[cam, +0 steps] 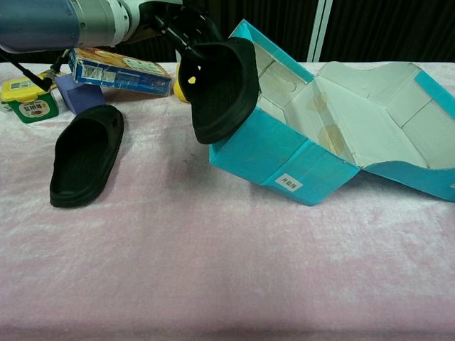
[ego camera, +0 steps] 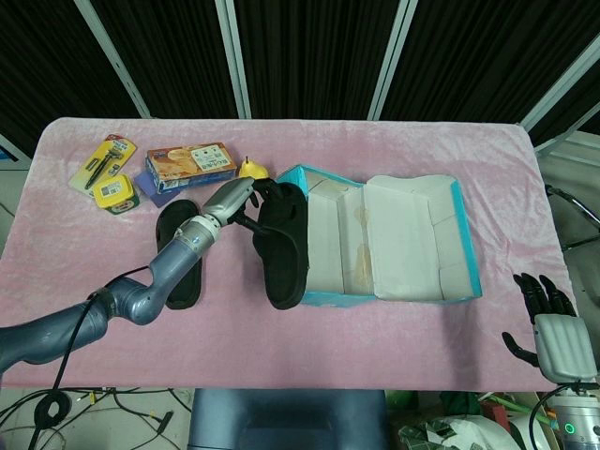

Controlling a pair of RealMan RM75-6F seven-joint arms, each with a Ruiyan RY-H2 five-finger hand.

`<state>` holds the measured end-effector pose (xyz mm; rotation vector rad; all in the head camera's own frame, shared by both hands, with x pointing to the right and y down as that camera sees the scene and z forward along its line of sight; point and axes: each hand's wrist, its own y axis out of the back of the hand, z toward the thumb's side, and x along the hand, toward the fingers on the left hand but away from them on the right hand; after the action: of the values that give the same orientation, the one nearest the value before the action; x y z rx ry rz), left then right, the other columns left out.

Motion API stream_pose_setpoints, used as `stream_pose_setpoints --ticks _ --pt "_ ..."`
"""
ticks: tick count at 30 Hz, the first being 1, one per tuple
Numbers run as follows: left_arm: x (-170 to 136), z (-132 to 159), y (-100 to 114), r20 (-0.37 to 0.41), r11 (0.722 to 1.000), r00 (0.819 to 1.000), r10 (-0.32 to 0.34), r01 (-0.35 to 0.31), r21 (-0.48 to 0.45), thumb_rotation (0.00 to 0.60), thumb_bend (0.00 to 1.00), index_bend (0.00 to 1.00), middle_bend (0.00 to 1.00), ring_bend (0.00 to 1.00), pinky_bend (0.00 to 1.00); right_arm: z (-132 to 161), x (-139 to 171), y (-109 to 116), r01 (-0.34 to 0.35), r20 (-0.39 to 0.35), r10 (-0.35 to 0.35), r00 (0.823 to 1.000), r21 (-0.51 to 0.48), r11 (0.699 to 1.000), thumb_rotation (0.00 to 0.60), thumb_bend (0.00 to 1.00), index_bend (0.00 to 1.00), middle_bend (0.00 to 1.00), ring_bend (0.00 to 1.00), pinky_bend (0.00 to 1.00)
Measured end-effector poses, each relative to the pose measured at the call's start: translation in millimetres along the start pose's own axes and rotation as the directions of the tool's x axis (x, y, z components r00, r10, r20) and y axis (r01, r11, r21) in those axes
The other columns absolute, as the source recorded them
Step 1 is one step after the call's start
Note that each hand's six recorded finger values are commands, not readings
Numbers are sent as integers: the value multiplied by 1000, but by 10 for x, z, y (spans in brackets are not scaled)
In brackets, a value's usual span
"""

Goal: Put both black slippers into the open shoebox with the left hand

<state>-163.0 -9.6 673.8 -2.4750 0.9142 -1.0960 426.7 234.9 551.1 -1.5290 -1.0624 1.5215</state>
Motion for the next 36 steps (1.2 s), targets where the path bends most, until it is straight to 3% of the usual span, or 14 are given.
stream_pose_setpoints --ticks 9,16,24,36 --pt "-374 -229 185 -61 998 997 -47 49 40 600 3 382 426 350 432 15 -26 1 -1 -10 1 1000 2 1000 600 158 109 80 48 153" --pt "-491 -273 322 -59 999 998 11 -13 -35 600 2 395 433 350 432 47 -39 -2 -3 -21 3 1000 5 1000 600 157 109 80 48 153" --pt "-358 -55 266 16 995 998 65 -64 -74 600 3 399 440 352 432 20 -16 20 2 -10 -2 1000 8 1000 600 157 108 80 48 153" --pt "154 292 20 83 986 986 142 -134 -94 600 3 398 435 352 415 -27 12 54 7 4 -7 1000 9 1000 600 158 108 80 48 152"
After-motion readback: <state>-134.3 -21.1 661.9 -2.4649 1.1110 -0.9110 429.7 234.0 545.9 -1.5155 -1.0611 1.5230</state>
